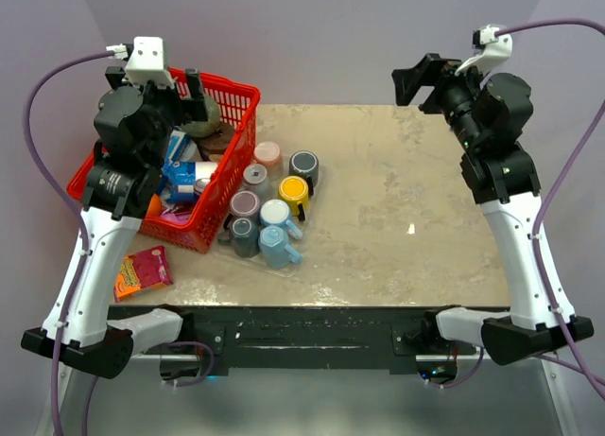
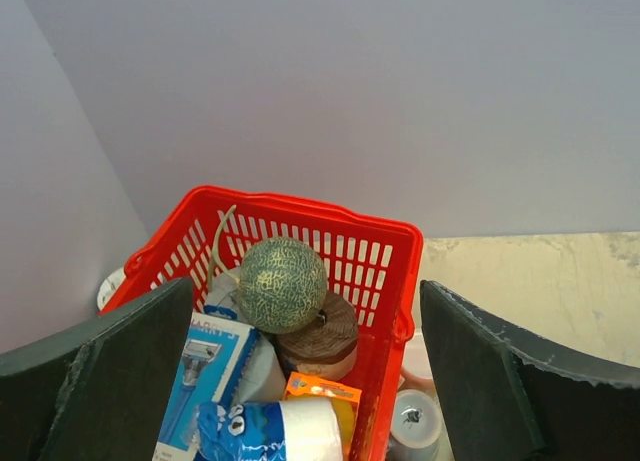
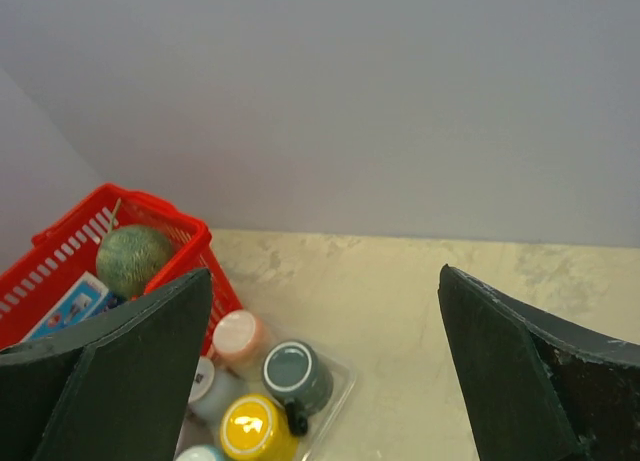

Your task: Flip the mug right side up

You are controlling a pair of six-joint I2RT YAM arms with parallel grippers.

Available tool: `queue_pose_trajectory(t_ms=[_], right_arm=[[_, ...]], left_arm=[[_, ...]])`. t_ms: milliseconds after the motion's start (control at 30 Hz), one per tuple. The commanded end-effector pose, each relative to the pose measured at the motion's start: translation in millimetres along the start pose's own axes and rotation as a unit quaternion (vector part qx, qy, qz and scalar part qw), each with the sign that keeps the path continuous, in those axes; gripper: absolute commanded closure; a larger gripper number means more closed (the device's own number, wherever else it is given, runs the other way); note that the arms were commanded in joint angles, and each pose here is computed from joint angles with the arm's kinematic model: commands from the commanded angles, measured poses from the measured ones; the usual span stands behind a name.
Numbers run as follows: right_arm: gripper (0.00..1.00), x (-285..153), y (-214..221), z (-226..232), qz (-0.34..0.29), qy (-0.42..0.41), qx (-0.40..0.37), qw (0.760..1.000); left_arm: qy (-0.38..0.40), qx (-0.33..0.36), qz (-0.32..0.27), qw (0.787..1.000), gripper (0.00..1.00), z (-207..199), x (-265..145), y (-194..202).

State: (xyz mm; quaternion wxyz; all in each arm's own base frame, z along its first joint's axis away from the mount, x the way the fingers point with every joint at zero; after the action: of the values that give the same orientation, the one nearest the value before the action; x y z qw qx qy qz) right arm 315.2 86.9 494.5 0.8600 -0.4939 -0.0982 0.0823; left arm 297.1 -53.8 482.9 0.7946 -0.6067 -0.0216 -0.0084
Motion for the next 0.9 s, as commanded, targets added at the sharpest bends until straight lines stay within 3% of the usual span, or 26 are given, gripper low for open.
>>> queue_pose_trajectory(t_ms=[0, 167, 333, 500, 667, 867], right_arm=[[0.04, 7.6, 26.5, 0.0, 0.076, -0.014, 0.012, 0.997], [0.05, 0.4, 66.2, 4.3, 0.164, -0.084, 0.019, 0.983], [0.02, -11.2, 122.6, 20.0, 0.217, -0.115, -0.011, 0.969], [0.02, -27.5, 209.2, 47.9, 0.329, -0.131, -0.037, 0.935], [0.05, -58.1, 274.6, 80.1, 0.378, -0.176, -0.086, 0.905], [0.14, -85.5, 350.2, 93.4, 0.472, -0.196, -0.144, 0.847]], left_arm=[[-0.017, -0.021, 0.017, 1.0, 0.01, 0.8, -1.6, 12.7], [0.01, -0.063, 0.041, 0.997, 0.01, -15.3, 1.3, 31.3], [-0.028, -0.076, 0.09, 0.993, 0.01, -14.8, 1.4, 57.5], [-0.026, -0.118, 0.123, 0.985, 0.01, -21.2, -3.0, 67.3], [-0.01, -0.139, 0.137, 0.981, 0.01, -25.8, -9.6, 68.7], [0.007, -0.136, 0.105, 0.985, 0.01, -23.7, -23.5, 66.2]])
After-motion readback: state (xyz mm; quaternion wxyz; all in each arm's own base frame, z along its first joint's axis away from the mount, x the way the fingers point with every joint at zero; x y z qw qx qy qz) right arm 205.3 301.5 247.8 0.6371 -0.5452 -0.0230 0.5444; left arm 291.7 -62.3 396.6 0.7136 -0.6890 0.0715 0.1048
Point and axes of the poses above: each gripper's point midway between its finger pads, its own x axis out along the fingers, its own z axis along the line the jaws close on, y = z × x, the point moved 6 cm from there along -x, back along the fingers, and after that the axes turned 14 degrees about x, right-handed, at the moved point
